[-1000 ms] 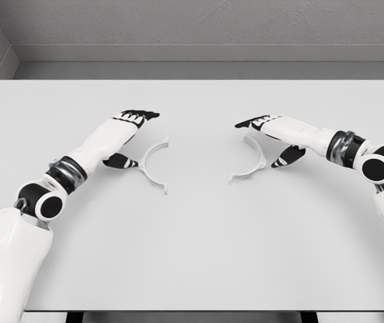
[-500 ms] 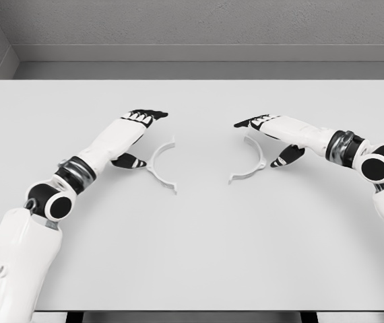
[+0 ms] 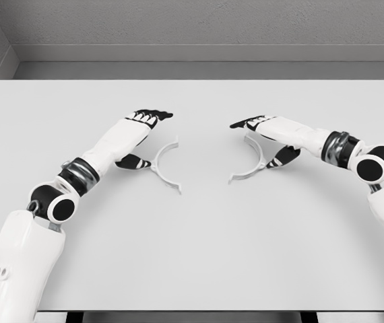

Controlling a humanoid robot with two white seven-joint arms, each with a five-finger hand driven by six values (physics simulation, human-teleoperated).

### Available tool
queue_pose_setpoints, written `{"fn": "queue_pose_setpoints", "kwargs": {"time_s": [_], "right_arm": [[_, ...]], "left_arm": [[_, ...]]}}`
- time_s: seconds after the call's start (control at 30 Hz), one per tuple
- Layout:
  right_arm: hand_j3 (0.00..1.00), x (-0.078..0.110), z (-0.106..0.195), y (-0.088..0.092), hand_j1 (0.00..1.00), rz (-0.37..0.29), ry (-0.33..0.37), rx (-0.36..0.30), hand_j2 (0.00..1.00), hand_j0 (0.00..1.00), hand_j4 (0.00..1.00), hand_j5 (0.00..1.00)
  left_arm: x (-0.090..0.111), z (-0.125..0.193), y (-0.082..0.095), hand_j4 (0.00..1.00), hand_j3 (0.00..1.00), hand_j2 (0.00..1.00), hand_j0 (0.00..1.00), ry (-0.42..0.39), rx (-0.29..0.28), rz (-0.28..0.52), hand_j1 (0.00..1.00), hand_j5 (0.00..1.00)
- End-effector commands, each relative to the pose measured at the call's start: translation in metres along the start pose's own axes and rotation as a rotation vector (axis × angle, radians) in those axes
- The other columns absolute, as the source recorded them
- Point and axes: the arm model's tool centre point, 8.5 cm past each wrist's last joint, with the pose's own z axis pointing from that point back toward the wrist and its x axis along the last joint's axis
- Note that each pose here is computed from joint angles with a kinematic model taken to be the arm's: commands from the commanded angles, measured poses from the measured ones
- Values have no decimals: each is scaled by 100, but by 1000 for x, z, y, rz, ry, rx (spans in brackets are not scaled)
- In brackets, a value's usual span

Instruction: Assemble PVC drainage pipe clamps

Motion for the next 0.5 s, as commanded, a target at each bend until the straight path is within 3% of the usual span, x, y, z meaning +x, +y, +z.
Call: {"fn": "queue_pose_setpoints", "kwargs": {"time_s": [0.0, 0.33, 0.47], "right_arm": [[100, 1, -1, 0, 100, -6, -3, -4, 100, 100, 100, 100], [100, -6, 6, -3, 100, -1, 15, -6, 100, 100, 100, 100], [100, -15, 12, -22, 100, 24, 44, -18, 100, 100, 100, 100]], "left_arm": [[0, 0, 1, 100, 100, 100, 100, -2, 5, 4, 100, 100], [7, -2, -2, 100, 100, 100, 100, -22, -6, -3, 100, 100], [11, -2, 0, 100, 100, 100, 100, -34, -1, -9, 100, 100]]}}
